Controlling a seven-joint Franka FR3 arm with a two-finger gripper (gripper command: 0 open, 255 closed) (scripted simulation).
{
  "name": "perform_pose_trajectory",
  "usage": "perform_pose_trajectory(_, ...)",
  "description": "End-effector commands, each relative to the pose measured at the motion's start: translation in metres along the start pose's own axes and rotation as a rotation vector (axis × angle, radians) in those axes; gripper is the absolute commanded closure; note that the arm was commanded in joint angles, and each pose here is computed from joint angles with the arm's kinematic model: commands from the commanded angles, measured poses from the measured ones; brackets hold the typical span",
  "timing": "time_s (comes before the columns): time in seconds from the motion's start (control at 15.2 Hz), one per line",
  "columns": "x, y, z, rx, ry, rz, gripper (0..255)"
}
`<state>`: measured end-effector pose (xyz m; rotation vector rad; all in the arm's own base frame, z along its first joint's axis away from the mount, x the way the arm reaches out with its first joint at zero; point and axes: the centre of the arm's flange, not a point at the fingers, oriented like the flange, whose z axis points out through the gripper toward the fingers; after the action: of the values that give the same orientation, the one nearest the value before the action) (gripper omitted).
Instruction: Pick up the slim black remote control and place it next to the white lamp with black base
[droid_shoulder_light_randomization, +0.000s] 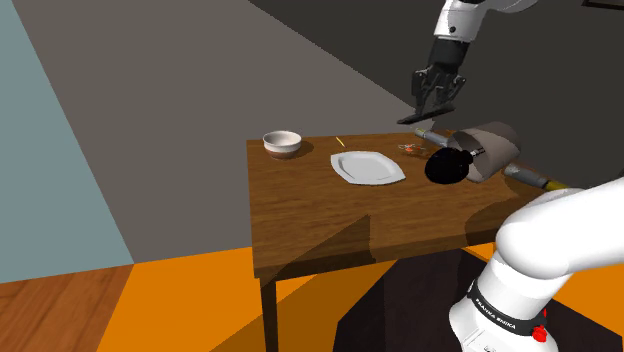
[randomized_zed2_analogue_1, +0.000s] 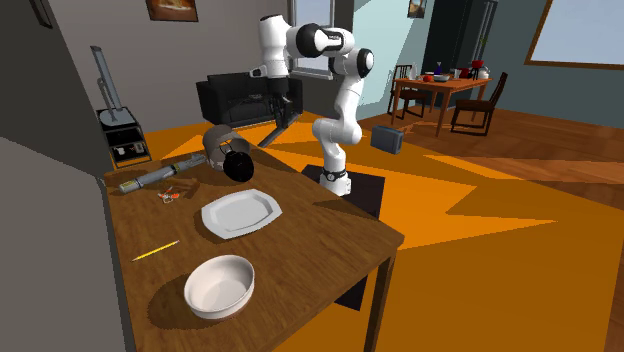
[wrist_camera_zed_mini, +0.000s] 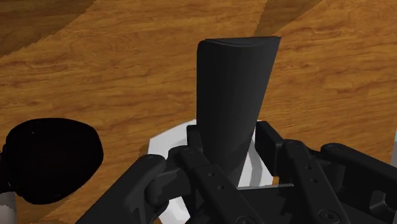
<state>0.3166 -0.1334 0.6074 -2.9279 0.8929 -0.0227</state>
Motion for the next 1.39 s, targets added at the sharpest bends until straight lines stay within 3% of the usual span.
perform_pose_trajectory(0.0,-0.014,0.024,-0.003,0.0,-0.001,-0.001,255)
perform_pose_trajectory(0.46,-0.052,0.1,-0.009,0.0,-0.001,-0.001,255)
perform_pose_trajectory(1.32,-0.051,0.105,0.06,0.0,-0.001,-0.001,255)
